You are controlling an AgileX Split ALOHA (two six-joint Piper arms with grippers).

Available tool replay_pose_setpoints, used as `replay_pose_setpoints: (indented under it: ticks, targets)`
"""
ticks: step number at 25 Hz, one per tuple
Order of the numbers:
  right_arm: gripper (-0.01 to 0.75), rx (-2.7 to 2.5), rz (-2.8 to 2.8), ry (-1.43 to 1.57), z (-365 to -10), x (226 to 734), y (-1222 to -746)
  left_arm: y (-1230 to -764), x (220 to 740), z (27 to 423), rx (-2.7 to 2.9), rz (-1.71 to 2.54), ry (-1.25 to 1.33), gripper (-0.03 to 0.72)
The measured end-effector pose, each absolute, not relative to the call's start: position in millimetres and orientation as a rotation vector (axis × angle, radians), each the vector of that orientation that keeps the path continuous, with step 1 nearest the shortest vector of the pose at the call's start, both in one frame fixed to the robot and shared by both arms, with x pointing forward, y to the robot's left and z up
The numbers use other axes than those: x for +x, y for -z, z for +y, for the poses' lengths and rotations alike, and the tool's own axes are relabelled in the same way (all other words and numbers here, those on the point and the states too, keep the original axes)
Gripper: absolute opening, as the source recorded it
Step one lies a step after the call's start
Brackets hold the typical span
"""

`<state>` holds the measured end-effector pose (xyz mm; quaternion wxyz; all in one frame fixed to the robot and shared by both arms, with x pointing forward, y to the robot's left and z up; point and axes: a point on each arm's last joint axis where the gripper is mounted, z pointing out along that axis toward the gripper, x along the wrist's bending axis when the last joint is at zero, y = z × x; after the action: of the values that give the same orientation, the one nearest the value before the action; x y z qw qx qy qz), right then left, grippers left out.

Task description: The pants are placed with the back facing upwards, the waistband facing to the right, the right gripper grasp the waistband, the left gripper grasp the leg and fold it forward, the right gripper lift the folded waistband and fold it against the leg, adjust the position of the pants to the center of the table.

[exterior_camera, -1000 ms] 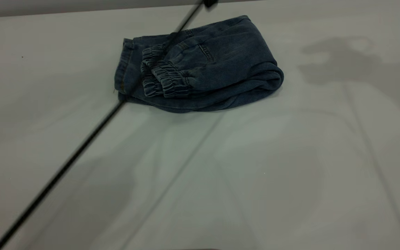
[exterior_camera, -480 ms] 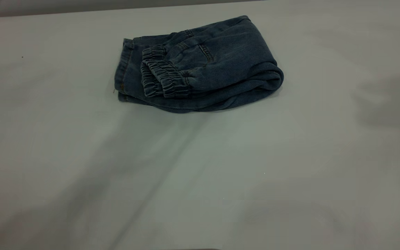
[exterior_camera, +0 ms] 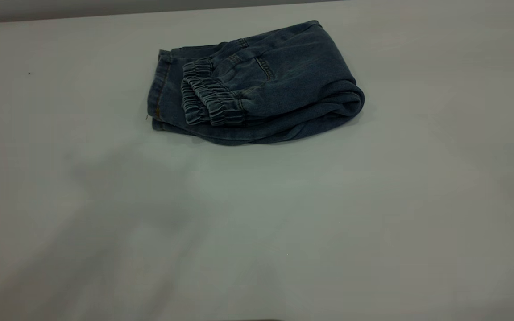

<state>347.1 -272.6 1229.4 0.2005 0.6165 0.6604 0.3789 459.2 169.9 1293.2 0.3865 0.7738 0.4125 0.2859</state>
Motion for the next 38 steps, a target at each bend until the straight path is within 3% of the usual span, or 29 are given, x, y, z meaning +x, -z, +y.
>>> replay_pose_setpoints:
  ticks: [8,16,28,38]
  targets:
    - [0.594,1.714,1.84,-1.062,-277.0,288.1,-1181.0,-1239.5,353.9,237.7,2.016,1.069,-0.695,0.566]
    - [0.594,1.59,1.912,-1.017,-280.2,242.4,-1108.7,-1160.0,284.1,281.3,2.034,1.057,-0.672,0.566]
    - [0.594,1.452,1.862,-1.056,-282.0,227.2,-1041.2,-1075.8,263.6,294.0,2.113,1.115,-0.609,0.566]
    - [0.594,1.443,1.853,-1.062,-282.1,228.3,-1039.9,-1051.9,262.9,287.3,2.16,1.129,-0.493,0.566]
